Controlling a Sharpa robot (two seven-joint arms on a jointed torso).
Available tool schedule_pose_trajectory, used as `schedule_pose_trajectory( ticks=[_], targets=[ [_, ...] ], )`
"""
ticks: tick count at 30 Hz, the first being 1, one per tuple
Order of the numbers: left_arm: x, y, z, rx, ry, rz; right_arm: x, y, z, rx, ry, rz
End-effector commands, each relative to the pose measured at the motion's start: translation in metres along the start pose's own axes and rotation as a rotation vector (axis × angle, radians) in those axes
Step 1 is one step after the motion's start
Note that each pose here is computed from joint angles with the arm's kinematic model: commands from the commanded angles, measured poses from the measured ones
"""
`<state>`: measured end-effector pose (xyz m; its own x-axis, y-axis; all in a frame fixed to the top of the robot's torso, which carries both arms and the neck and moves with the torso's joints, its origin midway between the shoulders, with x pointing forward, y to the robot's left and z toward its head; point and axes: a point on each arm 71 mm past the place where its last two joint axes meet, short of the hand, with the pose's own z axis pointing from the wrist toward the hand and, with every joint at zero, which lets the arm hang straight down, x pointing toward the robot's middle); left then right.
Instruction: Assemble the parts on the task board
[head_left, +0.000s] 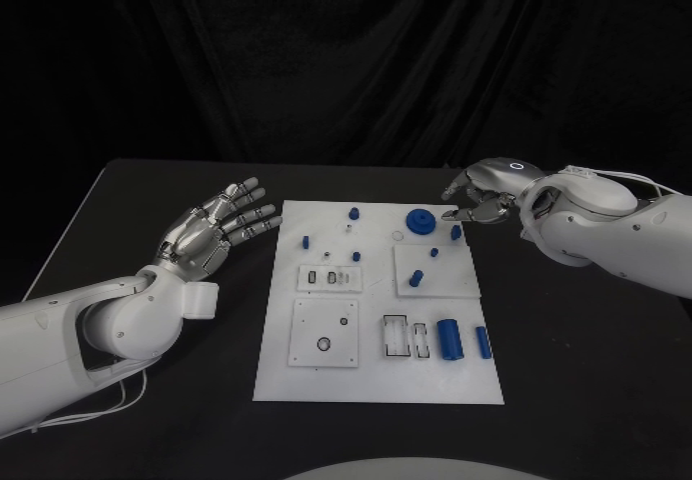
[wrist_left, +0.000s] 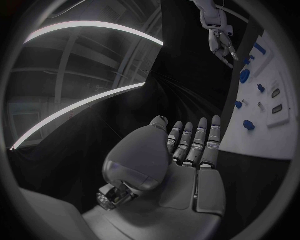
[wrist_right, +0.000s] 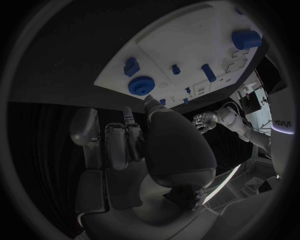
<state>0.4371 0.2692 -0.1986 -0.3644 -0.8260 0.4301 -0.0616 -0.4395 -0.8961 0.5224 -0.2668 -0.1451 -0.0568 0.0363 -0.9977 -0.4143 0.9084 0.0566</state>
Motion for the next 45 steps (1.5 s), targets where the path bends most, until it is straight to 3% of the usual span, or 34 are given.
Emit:
schedule_pose_trajectory(
  ticks=[1, 19, 45],
  targets=[
    [0.0021, 0.0006, 0.0008, 0.002, 0.016, -0.018, 0.0, -0.002, 0.001, 0.032, -0.018, 0.0],
    [0.0014, 0.0025, 0.0027, -0.007, 0.023, -0.023, 0.008, 0.016, 0.015, 0.009, 0.029, -0.003],
    [0.0004, 0.0033, 0.0031, -0.015, 0.026, -0.024, 0.02, 0.025, 0.03, 0.051, 0.108, -0.018]
  ],
)
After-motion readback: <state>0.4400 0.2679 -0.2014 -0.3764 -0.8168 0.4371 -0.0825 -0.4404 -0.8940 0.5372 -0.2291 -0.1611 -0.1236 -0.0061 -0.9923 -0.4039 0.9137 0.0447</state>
